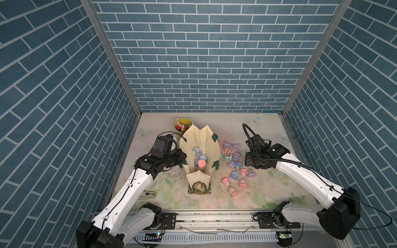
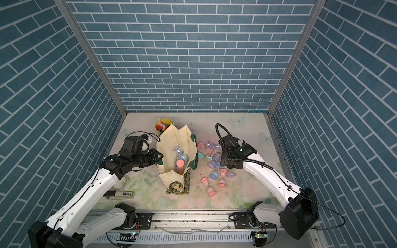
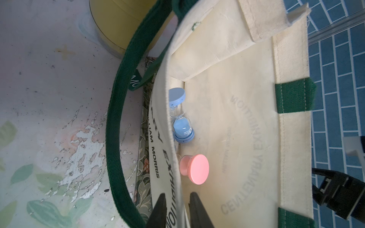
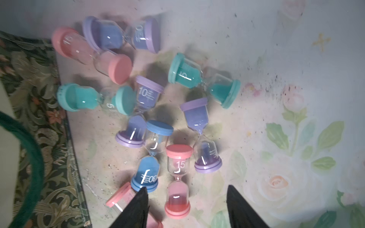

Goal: Put the hourglass into the canvas bag
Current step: Pick up the hourglass from the center of the board.

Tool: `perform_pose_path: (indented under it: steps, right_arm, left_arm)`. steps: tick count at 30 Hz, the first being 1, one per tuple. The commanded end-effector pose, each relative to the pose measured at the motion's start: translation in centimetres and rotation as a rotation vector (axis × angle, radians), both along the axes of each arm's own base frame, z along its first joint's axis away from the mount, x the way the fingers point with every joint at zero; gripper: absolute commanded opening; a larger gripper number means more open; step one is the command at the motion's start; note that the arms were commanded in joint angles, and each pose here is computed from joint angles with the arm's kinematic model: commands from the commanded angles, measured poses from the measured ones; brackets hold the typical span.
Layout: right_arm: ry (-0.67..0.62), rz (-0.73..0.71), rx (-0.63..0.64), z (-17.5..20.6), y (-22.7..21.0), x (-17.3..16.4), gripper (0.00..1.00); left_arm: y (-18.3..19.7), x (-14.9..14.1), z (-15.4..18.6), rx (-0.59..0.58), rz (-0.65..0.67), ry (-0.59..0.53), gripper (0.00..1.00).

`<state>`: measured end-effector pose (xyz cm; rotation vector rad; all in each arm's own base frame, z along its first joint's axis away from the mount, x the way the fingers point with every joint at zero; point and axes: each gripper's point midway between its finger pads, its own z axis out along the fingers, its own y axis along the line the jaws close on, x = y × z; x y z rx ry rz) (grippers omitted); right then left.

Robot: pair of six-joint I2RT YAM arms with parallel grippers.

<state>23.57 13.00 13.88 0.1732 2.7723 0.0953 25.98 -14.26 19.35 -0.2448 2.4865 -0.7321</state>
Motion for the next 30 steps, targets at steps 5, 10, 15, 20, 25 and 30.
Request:
perform_pose_path:
  steps: [5, 10, 15, 20, 25, 30]
  right_arm:
    - [0.116, -0.054, 0.02, -3.9, -0.8, -0.6, 0.61]
    - [0.146, -0.081, 0.018, -5.5, -1.1, 0.0, 0.59]
    - [0.192, -0.105, 0.005, -7.0, -1.7, 0.2, 0.55]
    - [0.243, -0.114, 0.01, -8.7, -1.8, 0.1, 0.52]
    - [0.272, -0.125, 0.01, -10.0, -1.8, 0.2, 0.5]
    - [0.296, -0.135, 0.013, -10.7, -1.9, 0.4, 0.48]
  left_arm:
    - [0.2, 0.1, 0.7, 0.0, 0.004, -0.015, 0.25]
    - [0.2, 0.0, 0.6, -0.001, 0.007, -0.015, 0.26]
    - [0.3, -0.1, 0.3, 0.001, 0.012, -0.006, 0.26]
    - [0.3, -0.1, 0.3, -0.005, 0.016, -0.005, 0.27]
    - [0.2, -0.2, -0.1, -0.01, 0.018, 0.006, 0.26]
    - [0.2, -0.2, -0.1, -0.011, 0.018, 0.006, 0.26]
